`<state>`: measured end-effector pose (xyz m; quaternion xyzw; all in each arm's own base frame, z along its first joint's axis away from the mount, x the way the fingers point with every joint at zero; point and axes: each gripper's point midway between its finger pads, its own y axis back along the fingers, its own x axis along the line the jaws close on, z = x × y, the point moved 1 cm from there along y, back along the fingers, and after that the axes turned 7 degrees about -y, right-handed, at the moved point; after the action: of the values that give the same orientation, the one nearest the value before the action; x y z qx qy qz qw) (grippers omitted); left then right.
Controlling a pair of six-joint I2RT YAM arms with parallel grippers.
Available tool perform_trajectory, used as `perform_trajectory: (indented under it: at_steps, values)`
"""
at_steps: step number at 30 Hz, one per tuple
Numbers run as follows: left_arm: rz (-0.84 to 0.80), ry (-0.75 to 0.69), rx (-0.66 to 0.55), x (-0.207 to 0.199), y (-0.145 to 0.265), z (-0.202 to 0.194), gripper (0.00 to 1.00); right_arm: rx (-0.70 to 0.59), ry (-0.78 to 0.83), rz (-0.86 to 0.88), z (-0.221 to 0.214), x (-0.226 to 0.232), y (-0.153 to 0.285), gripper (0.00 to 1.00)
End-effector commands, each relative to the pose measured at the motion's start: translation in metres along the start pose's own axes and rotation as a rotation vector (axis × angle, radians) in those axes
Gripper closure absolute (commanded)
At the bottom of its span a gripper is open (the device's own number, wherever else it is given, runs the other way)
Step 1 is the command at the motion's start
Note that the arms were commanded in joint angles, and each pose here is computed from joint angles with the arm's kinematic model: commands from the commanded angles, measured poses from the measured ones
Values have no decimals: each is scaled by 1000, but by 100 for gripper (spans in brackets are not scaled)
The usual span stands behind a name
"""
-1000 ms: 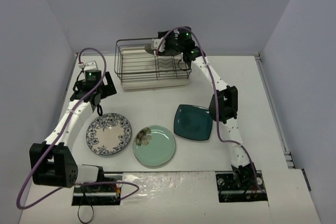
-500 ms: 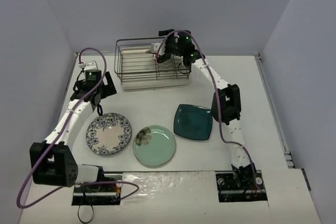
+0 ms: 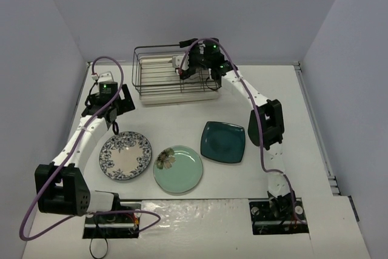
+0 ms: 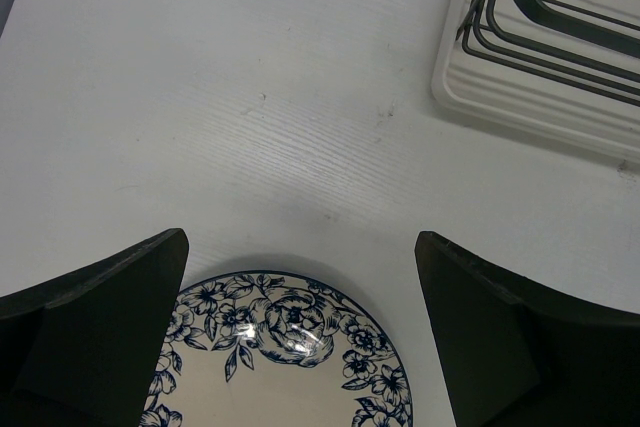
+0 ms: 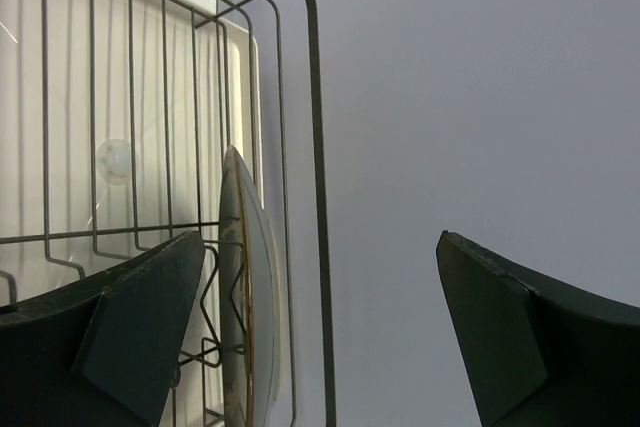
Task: Load the plates into the dish rack
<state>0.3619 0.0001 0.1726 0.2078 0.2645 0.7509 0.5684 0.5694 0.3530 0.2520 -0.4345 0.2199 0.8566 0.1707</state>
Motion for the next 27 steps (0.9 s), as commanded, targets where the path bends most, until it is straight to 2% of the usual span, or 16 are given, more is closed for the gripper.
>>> perform_trajectory:
  at_steps: [1, 8, 10, 14, 18, 20, 23, 25, 26, 27]
  values:
    - [-9, 6, -78, 1, 12, 29, 3, -119, 112, -61, 70, -40, 35, 0]
    - [-7, 13, -104, 4, 21, 32, 3, -163, 187, 53, 120, -4, 60, 0]
    - [-9, 13, -110, 5, 25, 33, 3, -225, 166, 76, 141, 7, 73, 0]
    - [-15, 24, -137, 7, 38, 37, 3, -337, 45, 23, 182, -7, 102, 0]
    - [-22, 38, -161, 11, 49, 36, 3, -322, -288, -91, 209, -29, 129, 0]
    - [-29, 49, -175, 11, 55, 36, 3, -277, -586, -204, 215, -47, 140, 0]
    - [-53, 59, -190, 9, 60, 37, 3, -152, -1012, -517, 183, -72, 167, 0]
    - [-74, 56, -197, 6, 63, 37, 3, -51, -1224, -787, 141, -82, 201, 0]
    - [-88, 55, -197, 5, 64, 35, 3, -12, -1389, -853, 118, -71, 212, 0]
    - [-95, 59, -197, 3, 63, 33, 3, 6, -1461, -842, 105, -57, 216, 0]
